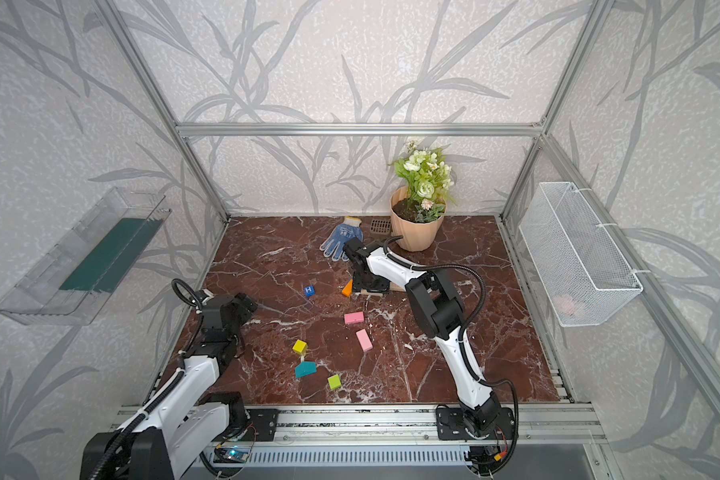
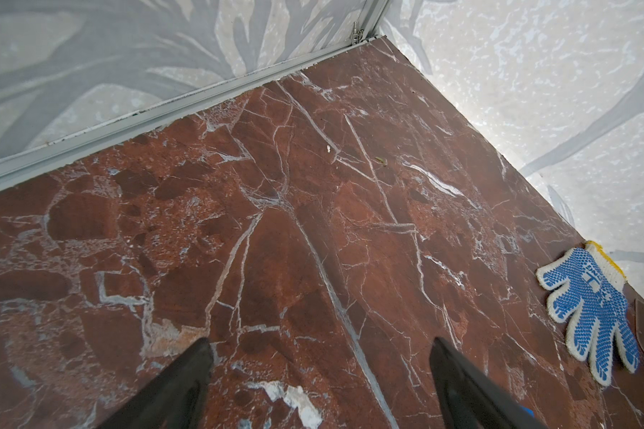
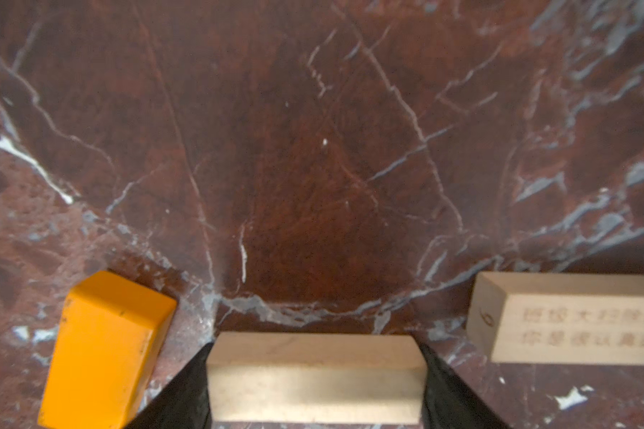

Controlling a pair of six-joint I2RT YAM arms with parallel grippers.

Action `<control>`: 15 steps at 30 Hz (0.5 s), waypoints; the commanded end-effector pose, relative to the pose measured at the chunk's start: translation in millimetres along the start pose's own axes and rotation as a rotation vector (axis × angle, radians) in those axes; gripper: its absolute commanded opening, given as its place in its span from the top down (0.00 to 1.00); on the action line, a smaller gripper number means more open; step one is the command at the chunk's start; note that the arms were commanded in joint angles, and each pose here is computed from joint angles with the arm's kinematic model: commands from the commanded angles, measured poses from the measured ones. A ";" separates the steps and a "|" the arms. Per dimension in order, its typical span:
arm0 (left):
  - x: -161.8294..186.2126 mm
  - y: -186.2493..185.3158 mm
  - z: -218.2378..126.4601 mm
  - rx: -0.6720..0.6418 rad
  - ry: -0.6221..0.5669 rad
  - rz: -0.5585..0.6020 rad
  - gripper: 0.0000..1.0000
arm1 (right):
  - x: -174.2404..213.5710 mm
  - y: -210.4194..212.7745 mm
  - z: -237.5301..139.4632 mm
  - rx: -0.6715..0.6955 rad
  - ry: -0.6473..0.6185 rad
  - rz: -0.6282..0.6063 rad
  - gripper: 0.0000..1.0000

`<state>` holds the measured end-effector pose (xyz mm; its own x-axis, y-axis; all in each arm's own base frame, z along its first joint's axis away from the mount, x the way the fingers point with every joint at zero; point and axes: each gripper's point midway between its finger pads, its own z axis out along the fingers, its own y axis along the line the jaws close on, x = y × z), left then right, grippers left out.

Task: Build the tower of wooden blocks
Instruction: 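Lower the right gripper onto the plain wooden bar and grasp it, then lift the plain wooden bar and move it over the text-printed bar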

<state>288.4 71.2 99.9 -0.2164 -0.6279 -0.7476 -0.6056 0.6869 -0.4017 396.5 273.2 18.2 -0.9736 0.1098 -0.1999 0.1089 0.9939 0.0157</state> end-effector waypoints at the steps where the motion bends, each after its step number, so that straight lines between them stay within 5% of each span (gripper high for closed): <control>1: -5.5 -0.1 -1.6 -0.006 -0.022 -0.015 0.07 | 9.0 -9.8 1.9 0.052 0.036 0.006 0.26; 15: -5.3 -0.3 -1.3 -0.007 -0.021 -0.015 0.07 | 22.2 -31.7 -21.8 0.060 0.000 -0.002 0.33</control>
<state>288.4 71.2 99.9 -0.2164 -0.6279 -0.7476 -0.6056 0.6869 -0.4017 376.5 255.7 19.0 -0.9769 0.1139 -0.1807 0.1192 0.9927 -0.0189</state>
